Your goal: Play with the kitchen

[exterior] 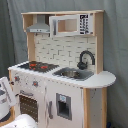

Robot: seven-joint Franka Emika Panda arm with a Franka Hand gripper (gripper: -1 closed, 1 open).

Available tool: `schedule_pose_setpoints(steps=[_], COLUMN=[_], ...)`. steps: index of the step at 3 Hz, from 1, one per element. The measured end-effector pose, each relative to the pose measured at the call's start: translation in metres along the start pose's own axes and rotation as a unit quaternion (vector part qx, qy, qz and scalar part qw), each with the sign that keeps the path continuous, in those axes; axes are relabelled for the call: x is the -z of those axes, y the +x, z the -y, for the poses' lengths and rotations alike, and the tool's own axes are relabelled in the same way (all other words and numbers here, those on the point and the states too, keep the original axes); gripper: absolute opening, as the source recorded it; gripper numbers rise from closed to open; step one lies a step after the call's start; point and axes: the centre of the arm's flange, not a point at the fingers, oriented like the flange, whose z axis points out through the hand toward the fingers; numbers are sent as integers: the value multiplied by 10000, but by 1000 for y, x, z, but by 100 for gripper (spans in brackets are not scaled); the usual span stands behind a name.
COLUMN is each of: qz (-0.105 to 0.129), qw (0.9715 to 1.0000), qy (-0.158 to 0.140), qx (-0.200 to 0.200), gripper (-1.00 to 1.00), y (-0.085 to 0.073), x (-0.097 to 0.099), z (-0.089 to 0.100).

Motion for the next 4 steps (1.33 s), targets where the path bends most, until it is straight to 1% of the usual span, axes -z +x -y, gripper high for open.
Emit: schedule_pose_setpoints(steps=[1, 2, 3, 4], qz=[9, 66, 179, 321], qw=[9992, 9963, 9918, 9845], qy=[66, 129, 169, 140], qx=[-404, -846, -1254, -1721], gripper=[100, 100, 100, 100], y=[-14, -29, -40, -50], x=[-11, -21, -30, -43], z=[-1, 4, 13, 16])
